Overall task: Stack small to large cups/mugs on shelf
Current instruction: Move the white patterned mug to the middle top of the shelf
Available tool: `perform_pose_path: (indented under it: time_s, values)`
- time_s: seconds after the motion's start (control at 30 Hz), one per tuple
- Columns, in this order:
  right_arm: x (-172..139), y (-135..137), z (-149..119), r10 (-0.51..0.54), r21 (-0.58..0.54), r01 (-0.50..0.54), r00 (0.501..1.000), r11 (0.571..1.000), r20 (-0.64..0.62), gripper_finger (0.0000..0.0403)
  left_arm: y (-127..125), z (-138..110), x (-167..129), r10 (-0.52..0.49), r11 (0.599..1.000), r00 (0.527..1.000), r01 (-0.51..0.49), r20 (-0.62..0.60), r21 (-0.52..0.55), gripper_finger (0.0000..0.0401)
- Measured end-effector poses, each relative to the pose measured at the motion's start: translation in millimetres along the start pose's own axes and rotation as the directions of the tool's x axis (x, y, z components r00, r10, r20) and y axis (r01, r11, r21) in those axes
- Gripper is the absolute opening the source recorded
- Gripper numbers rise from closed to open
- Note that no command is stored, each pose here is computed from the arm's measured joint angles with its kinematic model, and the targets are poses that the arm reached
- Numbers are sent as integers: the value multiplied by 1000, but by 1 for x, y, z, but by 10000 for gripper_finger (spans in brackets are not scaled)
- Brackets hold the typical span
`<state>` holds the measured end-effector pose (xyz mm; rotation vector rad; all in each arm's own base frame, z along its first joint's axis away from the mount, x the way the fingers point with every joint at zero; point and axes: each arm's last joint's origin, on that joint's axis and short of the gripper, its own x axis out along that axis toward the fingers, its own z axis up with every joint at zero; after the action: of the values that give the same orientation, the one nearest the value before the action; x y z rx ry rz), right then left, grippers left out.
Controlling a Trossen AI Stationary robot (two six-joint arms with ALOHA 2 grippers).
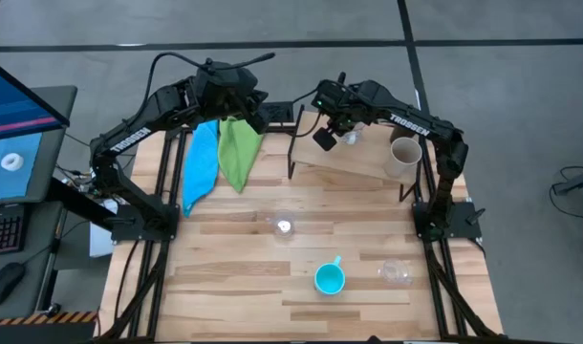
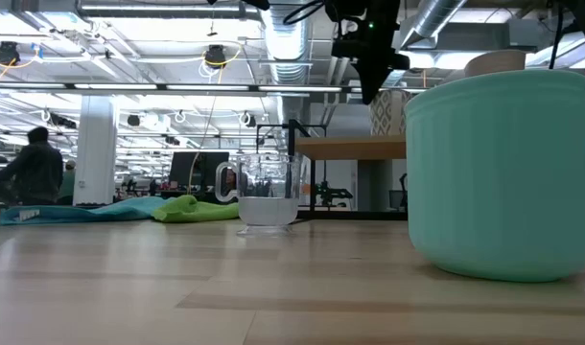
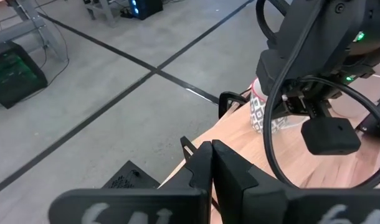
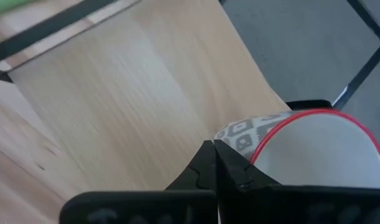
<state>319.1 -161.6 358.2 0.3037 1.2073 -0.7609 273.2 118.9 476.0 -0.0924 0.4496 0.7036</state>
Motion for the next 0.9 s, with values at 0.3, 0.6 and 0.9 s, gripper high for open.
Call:
perform_pose_path:
  time_s: [0.3,0.6,0.9]
  values:
    - [0,-2,-6,-20,11,21,998,1000,-61,10,0,0,0,0,1000,1000,0,-1,1,0]
    - [-2,6,-10,-22,-42,19,997,999,-75,9,0,0,0,1,1000,1000,-1,-5,13,0]
    - [-3,12,3,-3,-75,8,998,997,68,5,-1,0,0,-3,1000,1000,3,0,12,0]
